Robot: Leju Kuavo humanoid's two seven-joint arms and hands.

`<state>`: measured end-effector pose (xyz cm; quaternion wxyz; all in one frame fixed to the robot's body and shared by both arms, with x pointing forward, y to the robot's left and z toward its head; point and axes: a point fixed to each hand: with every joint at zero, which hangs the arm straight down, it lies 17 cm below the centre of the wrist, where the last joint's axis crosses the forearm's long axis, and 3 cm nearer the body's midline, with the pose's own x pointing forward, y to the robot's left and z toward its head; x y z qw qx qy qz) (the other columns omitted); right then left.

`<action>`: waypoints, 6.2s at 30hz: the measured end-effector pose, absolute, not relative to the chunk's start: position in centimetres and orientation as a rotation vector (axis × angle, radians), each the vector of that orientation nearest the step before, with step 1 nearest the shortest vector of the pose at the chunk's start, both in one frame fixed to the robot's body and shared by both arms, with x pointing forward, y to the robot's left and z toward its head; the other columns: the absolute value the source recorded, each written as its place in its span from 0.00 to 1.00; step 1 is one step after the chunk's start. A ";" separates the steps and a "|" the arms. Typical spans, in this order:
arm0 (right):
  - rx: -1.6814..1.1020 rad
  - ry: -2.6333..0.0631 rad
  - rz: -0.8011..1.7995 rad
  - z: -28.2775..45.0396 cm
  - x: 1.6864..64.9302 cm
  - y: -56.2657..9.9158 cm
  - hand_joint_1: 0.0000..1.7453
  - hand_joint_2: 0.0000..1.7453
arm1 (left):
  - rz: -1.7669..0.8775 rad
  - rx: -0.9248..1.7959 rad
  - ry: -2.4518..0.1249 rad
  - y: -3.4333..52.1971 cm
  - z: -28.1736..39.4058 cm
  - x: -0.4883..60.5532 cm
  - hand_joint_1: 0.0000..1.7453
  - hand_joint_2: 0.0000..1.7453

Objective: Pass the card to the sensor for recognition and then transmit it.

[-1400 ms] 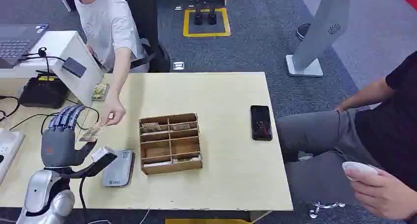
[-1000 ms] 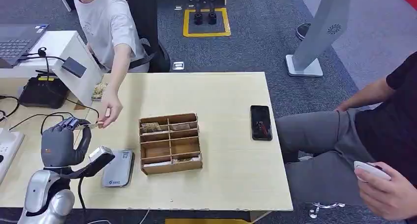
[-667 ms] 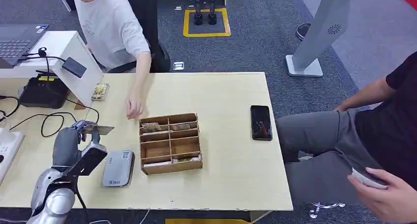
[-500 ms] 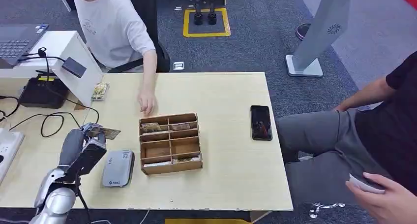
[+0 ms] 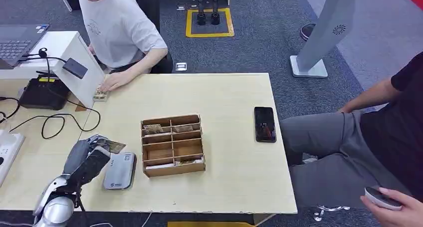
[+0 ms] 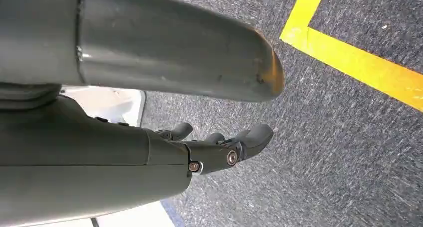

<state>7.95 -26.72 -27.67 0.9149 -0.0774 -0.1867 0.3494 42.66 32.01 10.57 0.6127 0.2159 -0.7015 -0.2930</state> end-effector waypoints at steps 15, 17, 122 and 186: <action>-0.159 -0.379 0.711 -27.7 7.7 -26.8 0.00 0.00 | -0.696 0.430 -1.542 31.9 7.6 40.1 1.00 1.00; -0.160 -0.376 0.711 -27.7 7.6 -26.8 0.00 0.00 | -0.714 0.440 -1.536 31.9 7.4 40.0 1.00 1.00; -0.134 -0.406 0.819 -27.5 8.6 -25.6 0.00 0.00 | -0.523 1.246 -1.984 36.0 23.7 45.9 1.00 1.00; -0.153 -0.394 0.733 -27.6 8.4 -26.4 0.00 0.00 | -1.430 0.809 -1.737 18.8 9.9 37.4 0.00 1.00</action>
